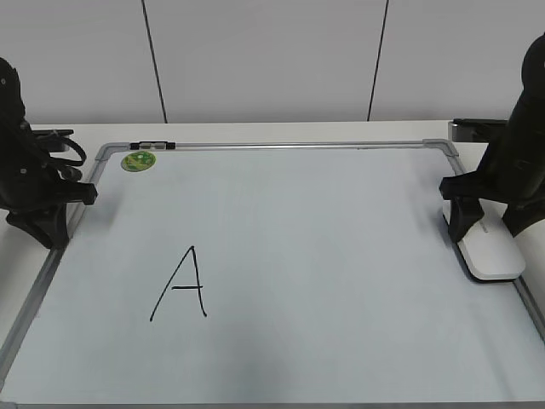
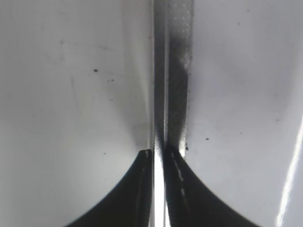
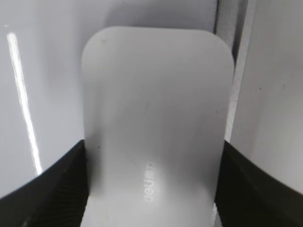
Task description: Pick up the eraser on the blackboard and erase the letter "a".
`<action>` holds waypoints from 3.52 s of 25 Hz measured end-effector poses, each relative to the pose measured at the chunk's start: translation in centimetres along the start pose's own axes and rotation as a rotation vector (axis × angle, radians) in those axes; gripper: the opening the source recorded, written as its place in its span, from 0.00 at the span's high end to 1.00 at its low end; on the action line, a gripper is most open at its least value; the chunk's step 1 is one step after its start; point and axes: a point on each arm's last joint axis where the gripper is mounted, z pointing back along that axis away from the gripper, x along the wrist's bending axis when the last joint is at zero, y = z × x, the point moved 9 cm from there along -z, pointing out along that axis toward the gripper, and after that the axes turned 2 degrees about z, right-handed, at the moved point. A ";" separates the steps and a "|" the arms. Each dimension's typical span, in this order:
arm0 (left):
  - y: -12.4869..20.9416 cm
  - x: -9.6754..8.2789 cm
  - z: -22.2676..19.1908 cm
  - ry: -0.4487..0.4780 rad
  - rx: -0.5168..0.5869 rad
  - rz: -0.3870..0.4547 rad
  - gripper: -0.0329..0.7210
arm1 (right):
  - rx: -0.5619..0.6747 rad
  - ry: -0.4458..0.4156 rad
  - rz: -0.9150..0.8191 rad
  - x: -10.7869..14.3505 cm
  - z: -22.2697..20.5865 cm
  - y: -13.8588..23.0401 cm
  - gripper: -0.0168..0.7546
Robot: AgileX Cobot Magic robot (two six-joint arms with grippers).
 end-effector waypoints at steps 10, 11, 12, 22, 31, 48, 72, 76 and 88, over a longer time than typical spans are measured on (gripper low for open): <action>0.0 0.0 0.0 0.000 0.000 0.000 0.86 | -0.005 0.000 0.000 0.0 0.0 -0.1 0.19; 0.0 0.0 0.0 0.001 0.000 0.000 0.86 | -0.005 0.000 0.000 0.0 0.0 -0.1 0.19; 0.0 0.0 0.0 0.001 0.000 0.000 0.86 | -0.007 -0.001 -0.001 0.0 0.1 -0.1 0.19; 0.0 0.1 0.0 -0.002 0.000 -0.003 0.74 | -0.024 0.068 0.006 -1.1 3.9 -2.0 0.19; -0.5 0.2 2.5 -0.016 -0.062 -0.021 0.16 | -0.001 0.066 -0.007 -1.0 4.6 -1.8 0.19; 1.5 0.8 11.4 -0.050 -0.174 -0.055 0.39 | -0.108 -0.005 -0.062 0.6 9.0 -1.8 0.23; 19.8 3.1 21.4 -0.023 -0.609 -0.097 0.43 | -0.469 0.018 0.069 5.8 19.2 13.8 0.23; 22.7 2.9 20.9 -0.007 -0.629 -0.133 0.44 | -0.508 0.024 0.071 4.9 17.2 19.0 0.23; 28.9 3.3 18.6 0.054 -0.755 -0.214 0.47 | -0.687 0.052 0.079 2.9 14.1 29.9 0.23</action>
